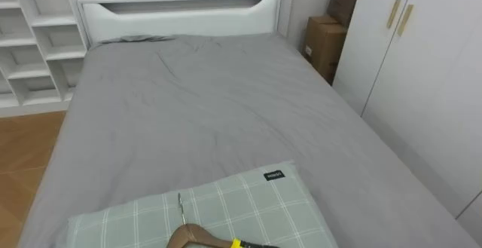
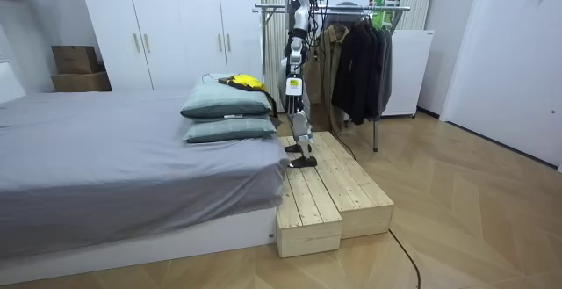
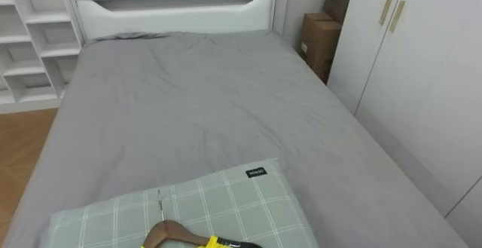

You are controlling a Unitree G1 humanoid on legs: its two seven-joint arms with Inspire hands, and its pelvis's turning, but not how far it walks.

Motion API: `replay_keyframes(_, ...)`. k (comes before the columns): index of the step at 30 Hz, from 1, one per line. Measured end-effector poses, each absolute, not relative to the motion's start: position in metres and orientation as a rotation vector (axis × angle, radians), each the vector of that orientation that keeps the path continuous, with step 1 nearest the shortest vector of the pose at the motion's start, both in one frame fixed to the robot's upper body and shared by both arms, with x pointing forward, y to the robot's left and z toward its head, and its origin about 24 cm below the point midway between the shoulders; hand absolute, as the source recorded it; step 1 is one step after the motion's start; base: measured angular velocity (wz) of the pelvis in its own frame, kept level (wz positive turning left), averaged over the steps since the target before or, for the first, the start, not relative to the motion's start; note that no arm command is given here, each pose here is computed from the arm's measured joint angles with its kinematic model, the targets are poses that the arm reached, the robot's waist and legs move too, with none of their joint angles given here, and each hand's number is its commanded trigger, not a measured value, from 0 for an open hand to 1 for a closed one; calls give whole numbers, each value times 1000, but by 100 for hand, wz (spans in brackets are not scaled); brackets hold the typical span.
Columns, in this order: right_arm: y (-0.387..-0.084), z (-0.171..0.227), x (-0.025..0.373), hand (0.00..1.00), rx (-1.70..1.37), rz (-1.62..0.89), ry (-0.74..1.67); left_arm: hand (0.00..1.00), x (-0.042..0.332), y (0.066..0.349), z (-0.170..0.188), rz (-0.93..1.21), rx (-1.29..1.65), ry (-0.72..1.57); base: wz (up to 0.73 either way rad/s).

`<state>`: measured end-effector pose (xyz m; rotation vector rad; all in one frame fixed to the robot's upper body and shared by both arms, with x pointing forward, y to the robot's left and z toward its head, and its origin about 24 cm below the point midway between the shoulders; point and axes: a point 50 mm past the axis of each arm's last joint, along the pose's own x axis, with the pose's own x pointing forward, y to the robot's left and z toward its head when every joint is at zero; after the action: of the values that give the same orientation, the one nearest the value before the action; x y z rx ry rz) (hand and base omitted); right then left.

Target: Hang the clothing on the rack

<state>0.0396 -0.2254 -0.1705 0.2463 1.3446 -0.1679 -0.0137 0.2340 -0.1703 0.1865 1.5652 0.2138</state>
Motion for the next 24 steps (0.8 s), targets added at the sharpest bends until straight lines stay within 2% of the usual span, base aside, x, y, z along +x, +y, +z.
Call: replay_keyframes(24,-226,-172,31,0,341,-279,1350,0,-12,237,-170,263,185,1545,1)
